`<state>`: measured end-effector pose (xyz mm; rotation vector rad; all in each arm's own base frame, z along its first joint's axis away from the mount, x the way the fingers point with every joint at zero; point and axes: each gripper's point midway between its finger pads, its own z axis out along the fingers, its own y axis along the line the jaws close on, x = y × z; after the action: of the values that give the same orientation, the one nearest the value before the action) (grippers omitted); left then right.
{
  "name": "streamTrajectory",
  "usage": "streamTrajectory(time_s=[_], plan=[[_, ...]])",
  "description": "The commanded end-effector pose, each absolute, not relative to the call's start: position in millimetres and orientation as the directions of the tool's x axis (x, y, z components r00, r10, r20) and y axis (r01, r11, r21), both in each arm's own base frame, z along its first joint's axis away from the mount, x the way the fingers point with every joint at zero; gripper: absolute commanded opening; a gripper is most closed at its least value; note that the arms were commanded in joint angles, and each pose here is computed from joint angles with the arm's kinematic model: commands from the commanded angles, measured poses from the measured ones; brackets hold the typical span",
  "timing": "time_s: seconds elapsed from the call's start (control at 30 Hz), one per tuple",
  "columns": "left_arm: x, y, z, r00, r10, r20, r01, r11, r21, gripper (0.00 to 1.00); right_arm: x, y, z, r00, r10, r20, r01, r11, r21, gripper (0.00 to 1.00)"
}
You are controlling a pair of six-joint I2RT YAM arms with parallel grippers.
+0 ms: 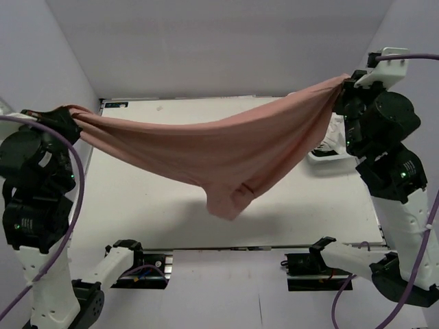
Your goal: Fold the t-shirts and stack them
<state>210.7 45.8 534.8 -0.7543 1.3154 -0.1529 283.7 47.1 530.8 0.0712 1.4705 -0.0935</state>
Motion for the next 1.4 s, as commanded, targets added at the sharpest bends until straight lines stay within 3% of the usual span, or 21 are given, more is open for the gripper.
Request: streamTrajectory(time_s=[0.0, 0.17, 0.3, 0.43, 0.47, 0.5, 0.53, 0.57, 0.63, 0.67, 0.7, 0.77, 0.9, 0.93, 1.03, 1.17, 1.2, 1.3, 1.33, 1.37], plan=[[268.5, 19.8, 475.0, 0.062, -0.524, -0.849, -0.335, 0.791, -0.512, 0.0, 307.1, 54.5, 507.4, 0.019, -0.064, -0.998, 0.133, 0.989, -0.061, 0.0], [311.5, 0.8, 364.8, -0.178, -0.571, -0.801, -0.424, 0.779, -0.461, 0.0, 374.6, 94.3, 385.6, -0.267, -0.144, -0.953, 0.017, 0.988, -0.154, 0.0], [332.2, -16.5, 262.3, -0.343, -0.602, -0.721, -0.473, 0.774, -0.421, 0.0, 413.7, 110.6, 312.7, -0.391, -0.103, -0.915, -0.054, 0.995, -0.089, 0.0], [345.0, -25.3, 189.8, -0.445, -0.604, -0.661, -0.504, 0.779, -0.372, 0.0, 454.0, 135.6, 221.6, -0.565, -0.15, -0.811, -0.163, 0.984, -0.068, 0.0], [347.2, -25.8, 180.9, -0.458, -0.609, -0.648, -0.519, 0.775, -0.362, 0.0, 461.4, 140.3, 220.9, -0.569, -0.154, -0.808, -0.179, 0.982, -0.061, 0.02], [347.3, -27.8, 168.1, -0.48, -0.615, -0.625, -0.532, 0.771, -0.35, 0.0, 458.8, 141.1, 207.6, -0.608, -0.18, -0.774, -0.199, 0.977, -0.071, 0.12], [348.6, -27.9, 159.5, -0.496, -0.613, -0.614, -0.541, 0.772, -0.334, 0.0, 468.5, 145.4, 192.1, -0.637, -0.189, -0.748, -0.203, 0.976, -0.074, 0.45], [351.9, -30.8, 150.3, -0.52, -0.613, -0.595, -0.544, 0.775, -0.323, 0.0, 469.1, 151.0, 189.1, -0.648, -0.192, -0.737, -0.222, 0.973, -0.059, 0.55], [352.7, -30.9, 142.1, -0.535, -0.611, -0.584, -0.551, 0.776, -0.307, 0.0, 463.7, 159.3, 195.7, -0.658, -0.214, -0.722, -0.262, 0.964, -0.046, 0.71], [352.7, -30.9, 142.1, -0.535, -0.611, -0.584, -0.551, 0.776, -0.307, 0.0, 459.7, 161.8, 200.2, -0.651, -0.223, -0.726, -0.279, 0.959, -0.044, 0.85], [354.7, -31.2, 143.3, -0.529, -0.612, -0.588, -0.549, 0.775, -0.313, 0.0, 446.7, 168.7, 207.8, -0.641, -0.239, -0.729, -0.307, 0.951, -0.043, 0.9], [356.6, -31.4, 144.6, -0.524, -0.612, -0.592, -0.546, 0.775, -0.319, 0.0, 425.4, 171.3, 236.3, -0.608, -0.218, -0.763, -0.325, 0.946, -0.011, 0.9], [352.5, -24.0, 139.9, -0.525, -0.598, -0.605, -0.563, 0.778, -0.28, 0.0, 339.5, 195.6, 202.8, -0.691, -0.257, -0.676, -0.428, 0.898, 0.097, 0.9], [350.4, -21.6, 136.6, -0.526, -0.596, -0.608, -0.571, 0.776, -0.267, 0.0, 303.5, 195.6, 160.8, -0.745, -0.32, -0.585, -0.456, 0.884, 0.098, 0.9], [341.4, -20.7, 119.3, -0.541, -0.601, -0.588, -0.586, 0.771, -0.248, 0.01, 237.0, 203.0, 138.9, -0.781, -0.353, -0.515, -0.498, 0.85, 0.171, 0.9], [328.1, -25.9, 95.7, -0.562, -0.637, -0.528, -0.616, 0.748, -0.246, 0.35, 160.5, 229.3, 114.2, -0.767, -0.479, -0.428, -0.604, 0.764, 0.228, 0.9], [322.5, -25.4, 90.2, -0.568, -0.642, -0.515, -0.627, 0.743, -0.235, 0.6, 150.7, 229.4, 108.0, -0.762, -0.495, -0.416, -0.616, 0.753, 0.231, 0.9], [317.0, -27.0, 91.5, -0.57, -0.652, -0.499, -0.633, 0.736, -0.238, 0.8, 120.0, 234.0, 93.1, -0.727, -0.574, -0.377, -0.67, 0.712, 0.21, 0.9], [317.2, -27.3, 91.7, -0.564, -0.66, -0.497, -0.639, 0.729, -0.244, 0.96, 115.1, 235.3, 88.5, -0.707, -0.6, -0.375, -0.69, 0.701, 0.181, 0.9], [313.6, -25.6, 94.9, -0.549, -0.668, -0.502, -0.648, 0.72, -0.249, 1.0, 107.8, 238.8, 81.6, -0.69, -0.622, -0.371, -0.71, 0.681, 0.18, 0.9]])
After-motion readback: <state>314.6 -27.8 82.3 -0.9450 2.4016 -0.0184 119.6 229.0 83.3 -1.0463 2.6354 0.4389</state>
